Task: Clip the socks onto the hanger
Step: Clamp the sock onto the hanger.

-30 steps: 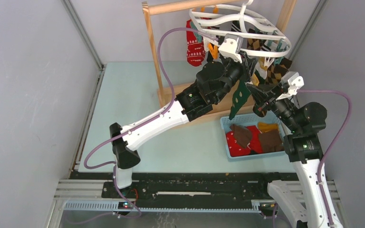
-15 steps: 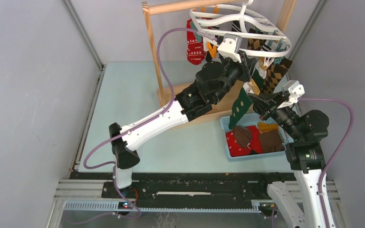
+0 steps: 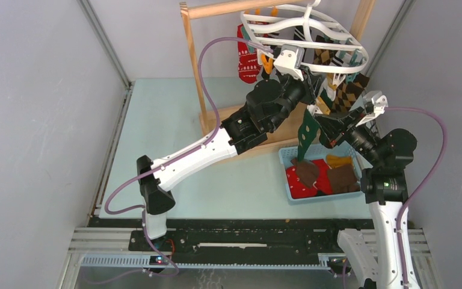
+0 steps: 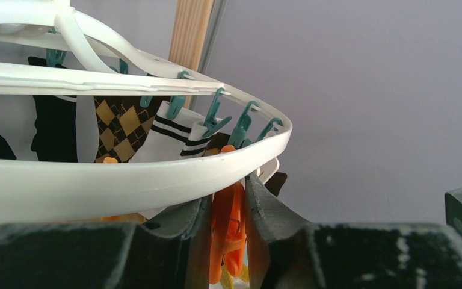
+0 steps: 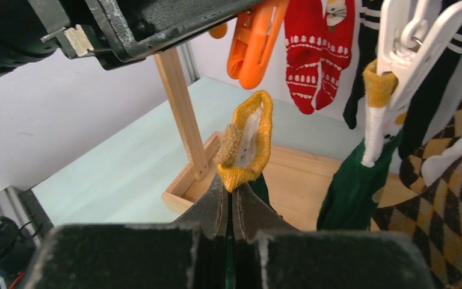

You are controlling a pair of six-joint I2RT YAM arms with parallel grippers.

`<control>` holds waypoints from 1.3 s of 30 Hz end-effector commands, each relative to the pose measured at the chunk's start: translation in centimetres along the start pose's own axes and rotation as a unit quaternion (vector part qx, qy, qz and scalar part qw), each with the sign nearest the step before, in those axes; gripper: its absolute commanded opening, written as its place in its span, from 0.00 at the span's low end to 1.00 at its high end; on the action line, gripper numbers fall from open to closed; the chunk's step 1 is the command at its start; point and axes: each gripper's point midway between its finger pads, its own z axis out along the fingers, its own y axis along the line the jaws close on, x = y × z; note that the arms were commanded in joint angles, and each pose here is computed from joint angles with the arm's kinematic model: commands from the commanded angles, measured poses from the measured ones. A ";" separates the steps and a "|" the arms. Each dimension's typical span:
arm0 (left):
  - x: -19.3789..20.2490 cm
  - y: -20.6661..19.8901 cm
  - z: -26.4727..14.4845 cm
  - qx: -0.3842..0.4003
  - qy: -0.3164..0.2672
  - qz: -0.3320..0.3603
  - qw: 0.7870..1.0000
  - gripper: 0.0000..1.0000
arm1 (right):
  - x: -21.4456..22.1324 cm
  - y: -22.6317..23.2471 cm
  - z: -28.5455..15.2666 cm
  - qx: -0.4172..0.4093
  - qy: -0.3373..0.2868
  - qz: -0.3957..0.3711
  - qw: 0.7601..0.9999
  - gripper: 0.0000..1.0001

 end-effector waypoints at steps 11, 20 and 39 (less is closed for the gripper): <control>-4.2 0.4 -0.8 0.001 -0.044 -0.026 0.999 0.10 | -2.0 1.3 0.3 -0.037 -0.030 0.000 0.999 0.00; -4.5 0.3 -0.8 0.004 -0.046 -0.029 0.998 0.10 | -1.9 1.3 0.4 -0.040 -0.029 0.002 0.999 0.00; -4.0 0.3 -0.8 0.009 -0.041 -0.032 0.999 0.10 | -3.1 1.2 0.8 -0.037 -0.041 0.005 0.998 0.00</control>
